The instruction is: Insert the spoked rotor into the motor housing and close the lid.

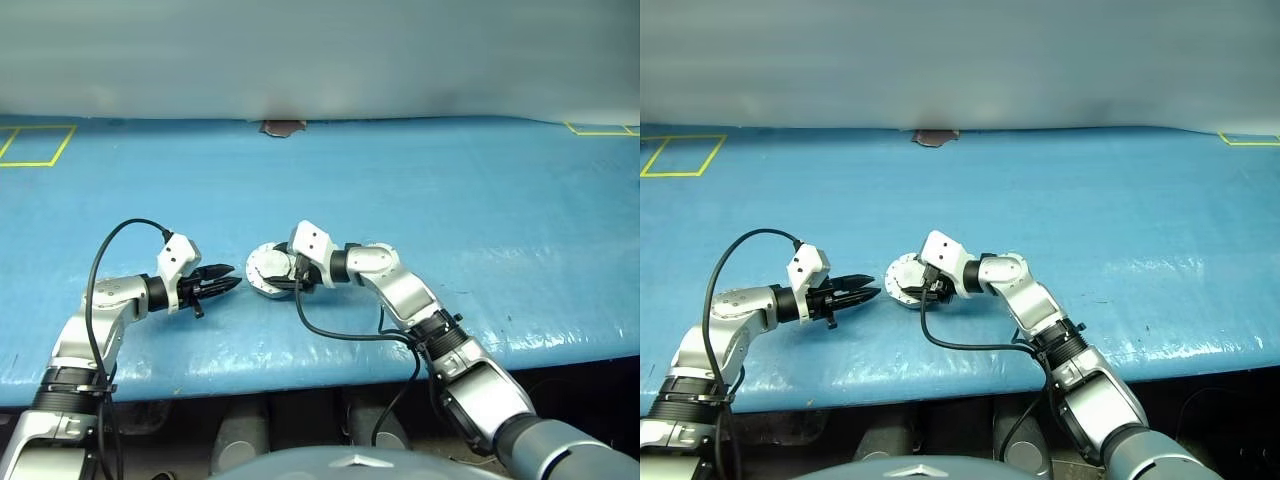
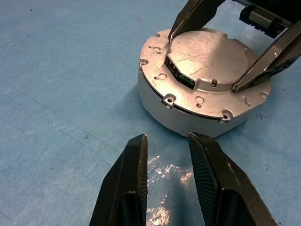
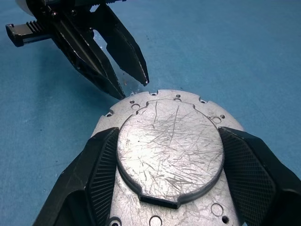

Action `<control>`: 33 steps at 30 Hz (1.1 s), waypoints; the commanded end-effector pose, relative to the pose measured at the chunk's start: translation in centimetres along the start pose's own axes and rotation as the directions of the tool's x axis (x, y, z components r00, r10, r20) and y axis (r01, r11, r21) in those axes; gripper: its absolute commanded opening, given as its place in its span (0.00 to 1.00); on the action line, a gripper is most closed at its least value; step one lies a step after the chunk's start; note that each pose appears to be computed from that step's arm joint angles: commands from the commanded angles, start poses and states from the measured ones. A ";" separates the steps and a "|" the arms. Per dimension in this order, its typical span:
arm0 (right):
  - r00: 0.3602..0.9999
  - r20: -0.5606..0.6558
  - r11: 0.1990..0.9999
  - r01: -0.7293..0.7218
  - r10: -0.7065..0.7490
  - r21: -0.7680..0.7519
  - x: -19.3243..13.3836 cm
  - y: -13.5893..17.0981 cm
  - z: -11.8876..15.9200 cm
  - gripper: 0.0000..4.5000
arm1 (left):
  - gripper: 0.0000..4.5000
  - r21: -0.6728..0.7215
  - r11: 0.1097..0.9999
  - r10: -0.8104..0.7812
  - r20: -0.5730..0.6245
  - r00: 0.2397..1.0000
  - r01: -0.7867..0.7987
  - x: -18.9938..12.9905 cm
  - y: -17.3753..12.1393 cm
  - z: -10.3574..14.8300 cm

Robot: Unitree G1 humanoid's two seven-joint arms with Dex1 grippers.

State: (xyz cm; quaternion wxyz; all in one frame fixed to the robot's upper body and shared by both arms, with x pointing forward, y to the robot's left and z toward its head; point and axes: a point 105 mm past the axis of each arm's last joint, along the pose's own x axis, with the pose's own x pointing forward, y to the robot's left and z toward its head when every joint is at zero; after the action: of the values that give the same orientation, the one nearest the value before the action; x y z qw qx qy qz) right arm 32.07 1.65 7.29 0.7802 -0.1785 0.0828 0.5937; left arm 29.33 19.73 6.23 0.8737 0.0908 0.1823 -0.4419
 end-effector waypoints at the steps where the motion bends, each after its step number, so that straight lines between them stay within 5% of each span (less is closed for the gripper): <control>1: 0.988 -0.152 1.000 0.006 -0.002 0.027 -0.4 0.0 -3.7 0.67 | 0.33 0.039 0.999 -0.011 0.033 0.999 0.010 0.1 -0.4 1.2; 29: 0.982 -0.186 0.996 0.051 -0.038 0.066 -0.7 -1.5 -4.0 0.67 | 0.33 0.025 0.999 -0.026 0.039 0.999 0.025 0.4 -1.2 0.9; 33: 0.979 -0.202 0.996 0.053 -0.038 0.070 -0.7 -1.3 -4.5 0.67 | 0.33 0.000 1.000 -0.016 0.120 0.993 0.016 0.5 -1.0 2.3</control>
State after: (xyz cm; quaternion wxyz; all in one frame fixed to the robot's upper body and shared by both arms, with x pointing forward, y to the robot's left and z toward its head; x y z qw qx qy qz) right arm 32.96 1.44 7.24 0.7773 -0.1853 0.1068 0.5917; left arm 28.77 18.52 5.79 0.8717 0.0672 0.1759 -0.4524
